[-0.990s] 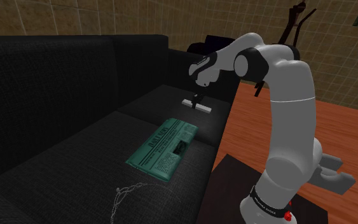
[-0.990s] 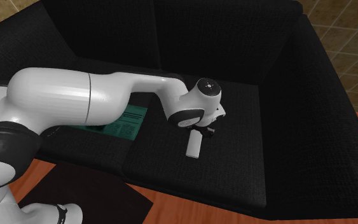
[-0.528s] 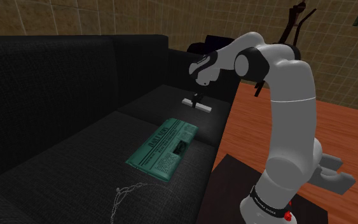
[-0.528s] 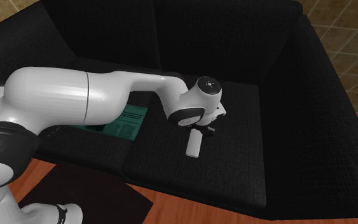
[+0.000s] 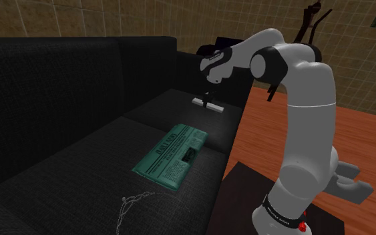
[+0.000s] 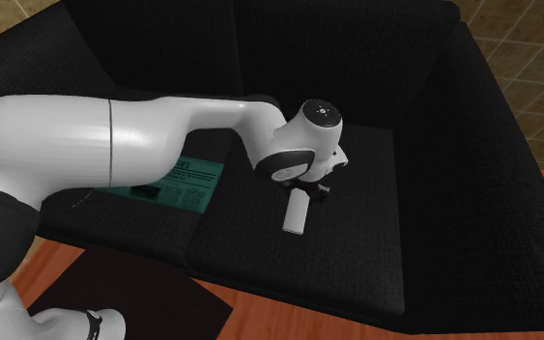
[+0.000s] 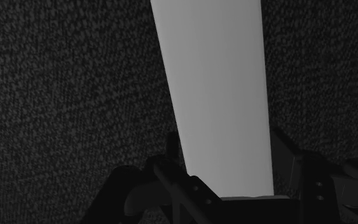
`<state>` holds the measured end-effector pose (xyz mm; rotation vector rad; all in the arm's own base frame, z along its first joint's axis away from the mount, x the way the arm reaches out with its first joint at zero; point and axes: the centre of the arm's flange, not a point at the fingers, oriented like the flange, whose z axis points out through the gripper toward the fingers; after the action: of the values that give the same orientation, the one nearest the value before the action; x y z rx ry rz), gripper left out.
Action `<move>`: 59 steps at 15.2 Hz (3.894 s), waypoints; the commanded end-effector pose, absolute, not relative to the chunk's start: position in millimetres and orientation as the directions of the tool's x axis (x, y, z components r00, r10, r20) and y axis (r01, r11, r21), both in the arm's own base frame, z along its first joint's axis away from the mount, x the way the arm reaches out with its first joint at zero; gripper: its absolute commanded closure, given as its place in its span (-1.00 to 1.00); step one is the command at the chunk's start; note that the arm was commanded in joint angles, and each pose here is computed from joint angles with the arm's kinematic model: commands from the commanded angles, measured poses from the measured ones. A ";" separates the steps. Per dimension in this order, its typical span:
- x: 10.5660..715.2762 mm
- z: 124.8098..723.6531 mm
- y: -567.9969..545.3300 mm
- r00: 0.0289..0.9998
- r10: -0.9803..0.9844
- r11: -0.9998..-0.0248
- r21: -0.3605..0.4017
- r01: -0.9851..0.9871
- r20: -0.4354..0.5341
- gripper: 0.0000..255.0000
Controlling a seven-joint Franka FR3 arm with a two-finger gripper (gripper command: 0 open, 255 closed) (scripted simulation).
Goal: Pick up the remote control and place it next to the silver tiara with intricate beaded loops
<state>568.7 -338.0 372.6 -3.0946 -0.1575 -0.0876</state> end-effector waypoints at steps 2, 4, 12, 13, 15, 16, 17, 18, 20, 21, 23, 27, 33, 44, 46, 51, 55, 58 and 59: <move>568.1 389.2 -337.7 0.993 0.100 -0.994 -0.039 0.103 0.058 1.00; 568.1 399.8 -337.7 0.993 0.100 -0.994 -0.039 0.103 0.058 1.00; 568.1 442.0 -337.7 0.993 0.100 -0.994 -0.039 0.103 0.058 1.00; 568.1 447.3 -337.7 0.993 0.100 -0.994 -0.039 0.103 0.058 1.00; 566.2 449.6 -324.6 0.993 0.100 -0.994 -0.039 0.103 0.058 1.00; 564.4 449.7 -311.5 0.993 0.100 -0.994 -0.039 0.103 0.058 1.00; 562.5 449.7 -298.5 0.993 0.100 -0.994 -0.039 0.103 0.058 1.00; 560.6 449.7 -285.4 0.993 0.100 -0.994 -0.039 0.103 0.058 1.00; 556.8 449.7 -259.3 0.993 0.100 -0.994 -0.039 0.103 0.058 1.00; 554.9 449.8 -246.2 0.993 0.100 -0.994 -0.039 0.103 0.058 1.00; 551.1 449.8 -220.1 0.993 0.100 -0.994 -0.039 0.103 0.058 1.00; 543.6 449.9 -167.8 0.993 0.100 -0.994 -0.039 0.103 0.058 1.00; 532.3 450.0 -89.4 0.993 0.100 -0.994 -0.039 0.103 0.058 1.00; 511.5 450.3 54.3 0.993 0.100 -0.994 -0.039 0.103 0.058 1.00; 507.7 450.3 80.4 0.993 0.100 -0.994 -0.039 0.103 0.058 1.00; 498.3 450.4 145.7 0.993 0.100 -0.994 -0.039 0.103 0.058 1.00; 490.7 450.5 198.0 0.993 0.100 -0.994 -0.039 0.103 0.058 1.00; 485.1 450.6 237.2 0.993 0.100 -0.994 -0.039 0.103 0.058 1.00; 483.2 450.6 250.2 0.993 0.100 -0.994 -0.039 0.103 0.058 1.00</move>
<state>486.4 234.3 449.5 -3.0951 -0.1610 -0.0870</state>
